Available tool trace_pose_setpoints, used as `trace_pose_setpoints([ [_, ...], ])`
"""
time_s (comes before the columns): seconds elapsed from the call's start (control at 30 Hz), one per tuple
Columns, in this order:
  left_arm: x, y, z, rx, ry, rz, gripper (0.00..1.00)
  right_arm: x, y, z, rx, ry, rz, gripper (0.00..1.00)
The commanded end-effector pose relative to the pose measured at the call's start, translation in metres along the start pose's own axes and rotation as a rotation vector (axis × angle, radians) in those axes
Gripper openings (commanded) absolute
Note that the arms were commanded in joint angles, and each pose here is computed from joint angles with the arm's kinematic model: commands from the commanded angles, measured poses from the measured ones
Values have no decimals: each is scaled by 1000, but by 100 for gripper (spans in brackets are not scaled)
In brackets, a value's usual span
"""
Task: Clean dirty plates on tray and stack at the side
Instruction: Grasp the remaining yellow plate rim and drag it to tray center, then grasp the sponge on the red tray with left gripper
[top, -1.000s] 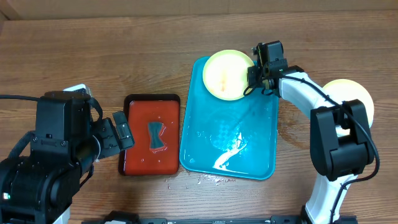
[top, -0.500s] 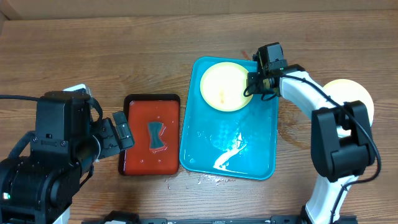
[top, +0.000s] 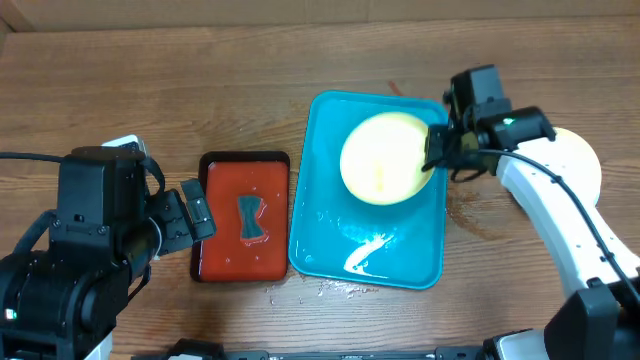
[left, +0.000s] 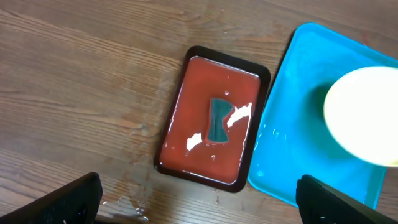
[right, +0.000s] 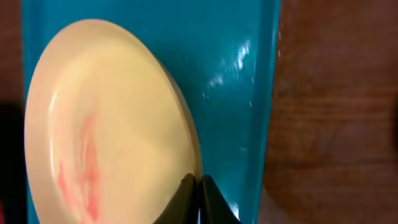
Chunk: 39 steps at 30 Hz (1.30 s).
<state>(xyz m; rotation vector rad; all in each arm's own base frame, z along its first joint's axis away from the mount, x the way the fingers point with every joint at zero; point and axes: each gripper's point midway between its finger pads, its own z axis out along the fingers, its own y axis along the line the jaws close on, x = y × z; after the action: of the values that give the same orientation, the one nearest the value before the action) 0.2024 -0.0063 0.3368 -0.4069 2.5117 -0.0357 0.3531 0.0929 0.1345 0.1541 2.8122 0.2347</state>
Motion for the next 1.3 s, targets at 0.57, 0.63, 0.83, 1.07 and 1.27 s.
trace_pose_setpoints([
  [0.57,4,-24,15,94,82,31,100,39,10,25,-98,-21,39,27],
  [0.63,13,-24,32,69,149,40,100,40,15,11,-132,-36,26,27],
  [0.83,56,-24,127,-36,423,60,99,48,16,-5,-147,-36,23,27],
  [1.07,111,-36,212,-77,654,39,64,50,14,-2,-141,-23,17,28],
  [1.27,160,-36,268,-132,763,8,46,51,14,-1,-139,-20,18,27],
])
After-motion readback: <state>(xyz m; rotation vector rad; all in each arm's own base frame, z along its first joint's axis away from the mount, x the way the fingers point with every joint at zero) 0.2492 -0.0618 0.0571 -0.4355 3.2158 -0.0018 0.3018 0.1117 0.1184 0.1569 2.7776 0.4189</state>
